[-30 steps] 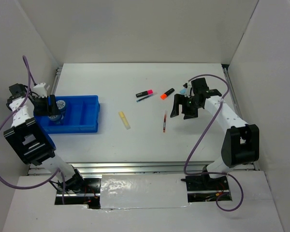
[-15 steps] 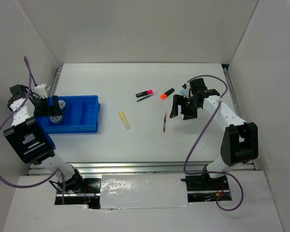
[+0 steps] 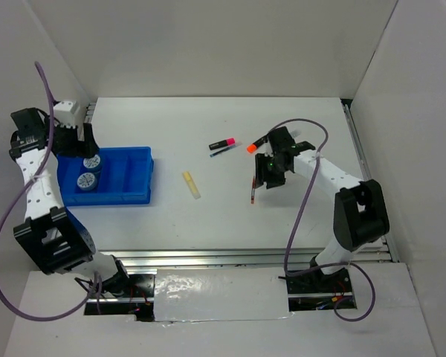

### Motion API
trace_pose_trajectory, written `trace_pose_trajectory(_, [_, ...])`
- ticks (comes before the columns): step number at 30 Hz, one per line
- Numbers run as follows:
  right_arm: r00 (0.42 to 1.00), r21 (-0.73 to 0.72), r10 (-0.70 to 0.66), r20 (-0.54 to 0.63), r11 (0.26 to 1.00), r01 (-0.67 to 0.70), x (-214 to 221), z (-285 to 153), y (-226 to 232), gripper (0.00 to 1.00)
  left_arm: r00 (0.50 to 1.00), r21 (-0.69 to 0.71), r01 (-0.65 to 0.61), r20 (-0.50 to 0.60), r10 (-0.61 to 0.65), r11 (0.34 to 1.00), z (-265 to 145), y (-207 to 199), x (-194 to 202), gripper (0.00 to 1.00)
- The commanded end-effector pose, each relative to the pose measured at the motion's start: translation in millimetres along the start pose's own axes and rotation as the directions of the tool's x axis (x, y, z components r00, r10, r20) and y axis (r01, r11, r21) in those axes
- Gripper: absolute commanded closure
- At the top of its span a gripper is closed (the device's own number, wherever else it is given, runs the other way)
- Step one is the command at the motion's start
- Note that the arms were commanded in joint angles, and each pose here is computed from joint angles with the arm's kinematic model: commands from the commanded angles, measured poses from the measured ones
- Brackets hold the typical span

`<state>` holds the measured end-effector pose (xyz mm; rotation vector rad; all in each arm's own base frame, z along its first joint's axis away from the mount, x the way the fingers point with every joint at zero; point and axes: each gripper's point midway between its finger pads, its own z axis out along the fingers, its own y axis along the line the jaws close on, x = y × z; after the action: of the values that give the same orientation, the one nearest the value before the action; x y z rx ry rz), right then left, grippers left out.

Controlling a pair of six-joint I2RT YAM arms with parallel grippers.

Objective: Sort the stationery into containers
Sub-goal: Pick up the pen from the center of the board.

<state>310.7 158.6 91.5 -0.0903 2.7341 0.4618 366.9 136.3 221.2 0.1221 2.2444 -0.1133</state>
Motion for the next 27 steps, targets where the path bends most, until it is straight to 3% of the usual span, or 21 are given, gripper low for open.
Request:
trace_pose_trajectory(1, [0.998, 0.099, -0.013, 0.057, 0.995, 0.007, -16.6, 15.0, 6.8, 0.48, 0.991, -0.031, -0.077, 0.111, 0.08, 0.997, -16.8, -26.5, -35.0, 0.04])
trace_pose_trajectory(6, [0.999, 0.167, -0.014, 0.04, 0.986, 0.007, -19.9, 38.5, 13.7, 0.52, 0.976, -0.081, -0.113, 0.179, 0.126, 0.99, -28.4, -51.3, -43.4, 0.05])
trace_pose_trajectory(12, [1.0, 0.226, 0.013, 0.002, 0.974, -0.014, -22.8, 65.7, 7.6, 0.57, 0.976, -0.031, -0.094, 0.195, 0.098, 0.995, -34.0, -74.1, -46.4, 0.05])
trace_pose_trajectory(19, [0.999, 0.25, 0.035, -0.041, 0.968, -0.023, -10.7, 86.5, 1.6, 0.67, 0.975, 0.099, 0.038, 0.215, -0.059, 0.994, -30.8, -99.2, -47.3, 0.06])
trace_pose_trajectory(22, [0.998, 0.243, 0.034, -0.052, 0.97, -0.02, -5.4, 92.4, 1.4, 0.7, 0.964, 0.244, 0.124, 0.201, -0.175, 0.962, -25.6, -127.0, -37.6, 0.06])
trace_pose_trajectory(23, [0.998, 0.237, 0.03, -0.054, 0.971, -0.016, -4.5, 94.8, 2.4, 0.73, 0.953, 0.287, 0.114, 0.239, -0.187, 0.951, -29.3, -135.0, -44.2, 0.06])
trace_pose_trajectory(24, [0.997, 0.231, 0.029, -0.066, 0.973, -0.013, -1.7, 97.0, 2.0, 0.8, 0.945, 0.335, 0.173, 0.209, -0.252, 0.926, -24.8, -145.0, -34.3, 0.04])
trace_pose_trajectory(26, [0.996, 0.169, 0.025, -0.09, 0.986, -0.009, 1.3, 95.4, 12.1, 0.98, 0.927, 0.411, 0.146, 0.262, -0.27, 0.9, -30.7, -162.3, -43.9, 0.02])
trace_pose_trajectory(27, [0.997, 0.126, 0.013, -0.074, 0.992, -0.003, -4.7, 84.5, 19.2, 1.0, 0.919, 0.494, 0.196, 0.208, -0.334, 0.847, -29.5, -182.8, -33.1, 0.02])
